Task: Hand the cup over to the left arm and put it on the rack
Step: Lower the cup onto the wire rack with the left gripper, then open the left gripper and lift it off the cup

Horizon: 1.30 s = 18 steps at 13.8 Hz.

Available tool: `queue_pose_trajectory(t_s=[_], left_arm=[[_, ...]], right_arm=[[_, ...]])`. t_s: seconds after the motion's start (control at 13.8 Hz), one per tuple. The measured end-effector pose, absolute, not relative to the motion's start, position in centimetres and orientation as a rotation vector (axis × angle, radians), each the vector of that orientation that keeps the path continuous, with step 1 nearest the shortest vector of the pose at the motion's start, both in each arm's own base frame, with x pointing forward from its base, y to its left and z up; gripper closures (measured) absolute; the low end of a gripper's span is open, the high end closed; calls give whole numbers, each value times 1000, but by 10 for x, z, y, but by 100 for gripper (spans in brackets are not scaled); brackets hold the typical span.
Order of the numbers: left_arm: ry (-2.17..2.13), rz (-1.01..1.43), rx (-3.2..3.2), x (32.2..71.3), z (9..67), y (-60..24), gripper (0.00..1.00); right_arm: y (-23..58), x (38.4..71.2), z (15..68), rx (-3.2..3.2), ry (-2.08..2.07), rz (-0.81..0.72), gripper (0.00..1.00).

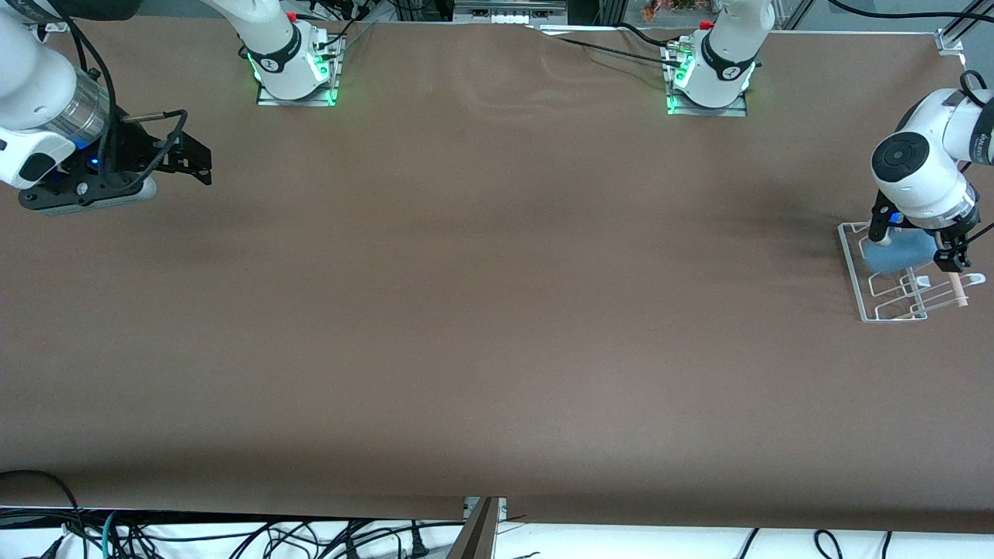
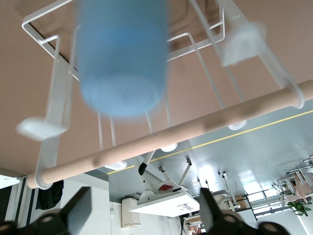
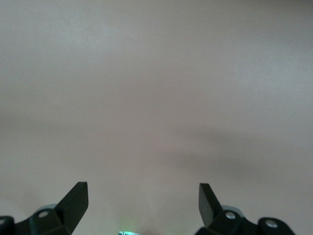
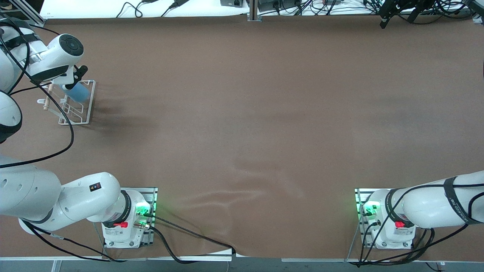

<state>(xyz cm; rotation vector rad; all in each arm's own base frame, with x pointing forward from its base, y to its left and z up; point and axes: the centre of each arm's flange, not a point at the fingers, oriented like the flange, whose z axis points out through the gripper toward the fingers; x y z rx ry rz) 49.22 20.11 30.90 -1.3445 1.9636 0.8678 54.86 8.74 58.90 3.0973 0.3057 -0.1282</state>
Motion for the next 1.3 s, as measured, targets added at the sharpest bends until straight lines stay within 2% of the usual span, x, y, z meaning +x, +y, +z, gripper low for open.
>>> queue_pose_trajectory(t_s=[0.43,0.8,1.01,1.3], left_arm=[[1878,788,-1476,505,336,201,0],[1653,738,-1936,540,440,137,0],[1557,599,-2257,550,501,89,0],[1017,457,-2735,545,541,47,0]], right_arm=[[91,549,589,3096,315,-127,0],[94,549,590,3095,324,-122,0],[104,547,595,3094,350,-106,0],[106,547,596,3095,356,-105,0]])
